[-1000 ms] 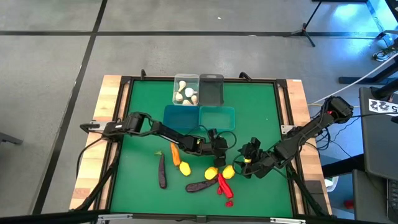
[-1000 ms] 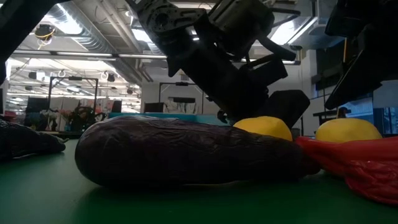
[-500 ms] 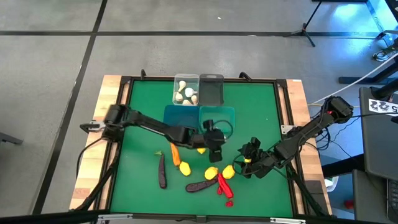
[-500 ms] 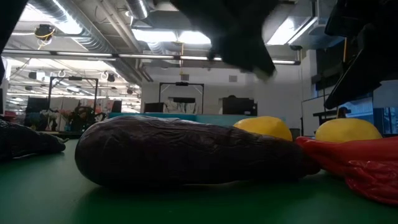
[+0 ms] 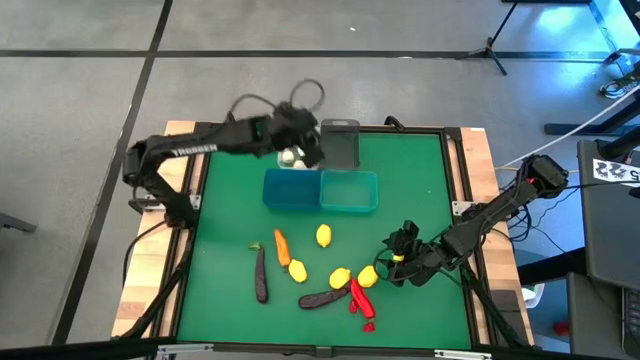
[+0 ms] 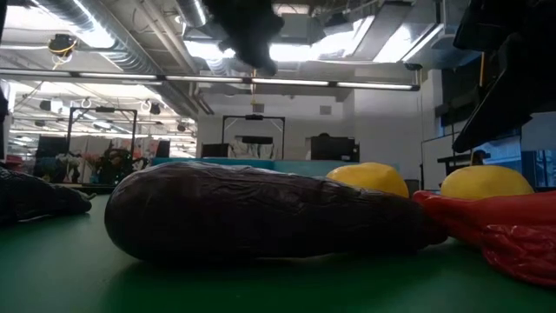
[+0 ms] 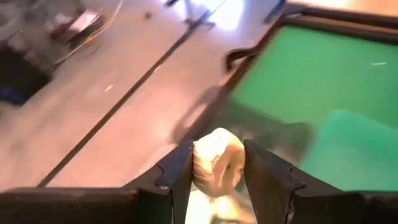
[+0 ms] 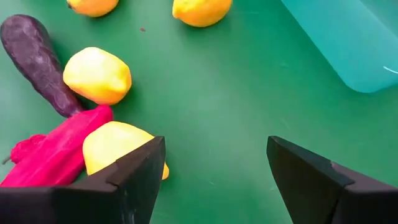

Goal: Sort produce into baskets
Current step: Put the white garlic into the transparent bin, then put the green chili pepper into the black bin

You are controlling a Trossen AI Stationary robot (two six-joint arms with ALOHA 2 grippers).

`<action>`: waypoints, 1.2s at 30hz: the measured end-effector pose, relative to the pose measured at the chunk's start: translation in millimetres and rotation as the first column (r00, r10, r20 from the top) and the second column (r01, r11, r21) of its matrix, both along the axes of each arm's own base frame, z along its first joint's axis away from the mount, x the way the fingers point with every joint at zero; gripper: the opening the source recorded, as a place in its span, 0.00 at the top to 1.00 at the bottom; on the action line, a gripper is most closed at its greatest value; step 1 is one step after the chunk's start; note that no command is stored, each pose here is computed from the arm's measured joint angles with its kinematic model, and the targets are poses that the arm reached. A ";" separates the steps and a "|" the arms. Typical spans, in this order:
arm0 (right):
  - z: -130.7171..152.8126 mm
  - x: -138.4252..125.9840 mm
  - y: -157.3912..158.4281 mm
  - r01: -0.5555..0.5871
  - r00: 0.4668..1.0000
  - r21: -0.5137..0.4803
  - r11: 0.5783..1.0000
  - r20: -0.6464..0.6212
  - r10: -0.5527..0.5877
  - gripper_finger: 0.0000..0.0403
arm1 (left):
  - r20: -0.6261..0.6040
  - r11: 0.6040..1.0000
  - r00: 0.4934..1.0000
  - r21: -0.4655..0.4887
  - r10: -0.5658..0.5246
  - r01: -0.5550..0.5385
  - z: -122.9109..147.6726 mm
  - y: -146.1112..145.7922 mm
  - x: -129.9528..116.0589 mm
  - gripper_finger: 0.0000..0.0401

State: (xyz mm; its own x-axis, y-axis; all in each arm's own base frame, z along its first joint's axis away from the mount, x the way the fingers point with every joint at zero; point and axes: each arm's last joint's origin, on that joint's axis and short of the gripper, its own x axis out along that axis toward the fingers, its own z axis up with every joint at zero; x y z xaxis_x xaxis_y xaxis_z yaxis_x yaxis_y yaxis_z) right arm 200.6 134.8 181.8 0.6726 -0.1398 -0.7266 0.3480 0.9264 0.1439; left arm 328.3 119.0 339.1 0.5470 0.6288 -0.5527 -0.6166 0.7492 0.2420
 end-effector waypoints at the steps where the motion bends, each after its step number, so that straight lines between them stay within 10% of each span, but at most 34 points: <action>1: 0.1 0.2 0.1 0.000 1.000 0.002 1.000 0.002 0.000 0.30 | -0.001 1.000 1.000 -0.016 0.019 -0.019 -2.9 11.0 -5.5 0.68; 17: 0.1 0.0 -0.1 0.003 1.000 -0.004 1.000 0.002 -0.003 0.30 | 0.064 0.987 0.994 -0.145 0.086 -0.076 -127.4 80.2 -60.5 0.67; 30: 0.8 0.7 -0.6 0.020 1.000 -0.020 1.000 0.025 -0.019 0.30 | -0.002 0.984 0.991 -0.119 -0.133 0.132 -131.9 68.5 -55.6 0.32; 36: 0.5 0.3 -0.9 0.020 1.000 -0.024 1.000 0.019 -0.019 0.30 | 0.128 0.887 0.928 -0.272 -0.351 0.373 -108.7 33.3 -55.9 0.30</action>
